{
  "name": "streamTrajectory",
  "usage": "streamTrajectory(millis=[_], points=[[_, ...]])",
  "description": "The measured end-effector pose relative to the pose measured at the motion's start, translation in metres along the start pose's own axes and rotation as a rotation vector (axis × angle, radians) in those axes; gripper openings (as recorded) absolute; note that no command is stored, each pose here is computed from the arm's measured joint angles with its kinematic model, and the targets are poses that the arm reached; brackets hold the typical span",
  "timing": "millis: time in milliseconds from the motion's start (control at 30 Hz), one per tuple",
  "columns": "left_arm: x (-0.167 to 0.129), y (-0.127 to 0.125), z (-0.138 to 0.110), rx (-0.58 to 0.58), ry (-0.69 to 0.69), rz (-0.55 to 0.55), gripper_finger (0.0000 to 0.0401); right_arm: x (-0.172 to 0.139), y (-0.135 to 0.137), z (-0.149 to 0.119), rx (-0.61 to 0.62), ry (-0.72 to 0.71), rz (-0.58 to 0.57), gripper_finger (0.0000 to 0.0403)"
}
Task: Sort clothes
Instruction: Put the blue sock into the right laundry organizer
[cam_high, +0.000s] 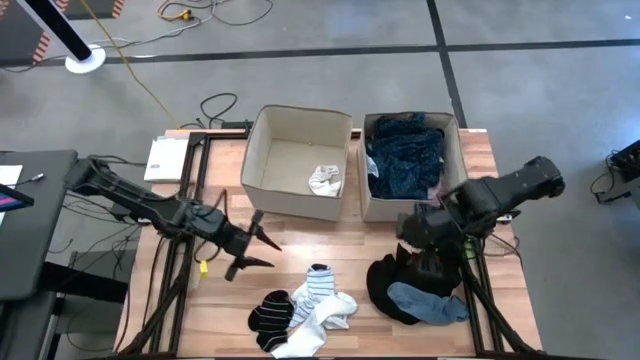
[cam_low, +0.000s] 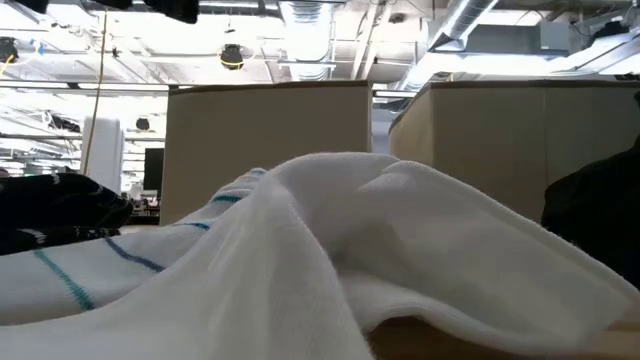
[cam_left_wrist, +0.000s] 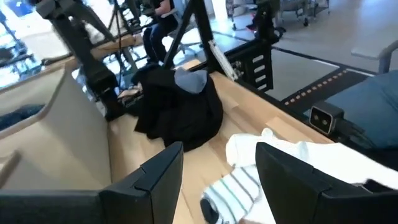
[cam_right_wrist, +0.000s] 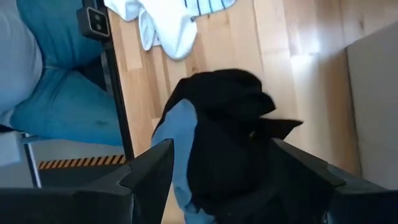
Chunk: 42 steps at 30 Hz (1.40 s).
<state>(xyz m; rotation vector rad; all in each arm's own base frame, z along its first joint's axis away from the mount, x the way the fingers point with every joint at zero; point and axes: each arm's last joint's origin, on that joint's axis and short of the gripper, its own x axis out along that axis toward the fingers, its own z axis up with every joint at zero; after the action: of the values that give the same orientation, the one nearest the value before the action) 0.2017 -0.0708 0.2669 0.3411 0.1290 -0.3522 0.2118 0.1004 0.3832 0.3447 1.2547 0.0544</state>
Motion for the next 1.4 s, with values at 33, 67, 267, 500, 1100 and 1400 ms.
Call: streamTrajectory(millis=[33, 67, 267, 500, 1100, 1400], points=[[0.006, -0.001, -0.001, 0.009, -0.012, -0.002, 0.0195, 0.000, 0.004, -0.003, 0.005, -0.002, -0.007, 0.0276], [0.011, -0.001, -0.001, 0.018, -0.025, 0.002, 0.0195, 0.001, 0.008, -0.006, 0.009, -0.004, -0.012, 0.0276], [0.039, -0.002, -0.005, 0.041, -0.121, 0.035, 0.0195, 0.002, 0.026, -0.026, 0.050, -0.012, -0.046, 0.0276], [0.073, -0.002, -0.013, 0.040, -0.125, 0.045, 0.0195, 0.001, 0.043, -0.051, 0.104, -0.036, -0.101, 0.0276], [0.167, 0.018, -0.013, 0.023, -0.086, -0.045, 0.0195, 0.055, 0.096, -0.084, 0.152, 0.021, -0.236, 0.0276], [0.216, 0.021, -0.013, 0.022, -0.062, -0.078, 0.0195, 0.060, 0.105, -0.098, 0.196, 0.029, -0.250, 0.0276]])
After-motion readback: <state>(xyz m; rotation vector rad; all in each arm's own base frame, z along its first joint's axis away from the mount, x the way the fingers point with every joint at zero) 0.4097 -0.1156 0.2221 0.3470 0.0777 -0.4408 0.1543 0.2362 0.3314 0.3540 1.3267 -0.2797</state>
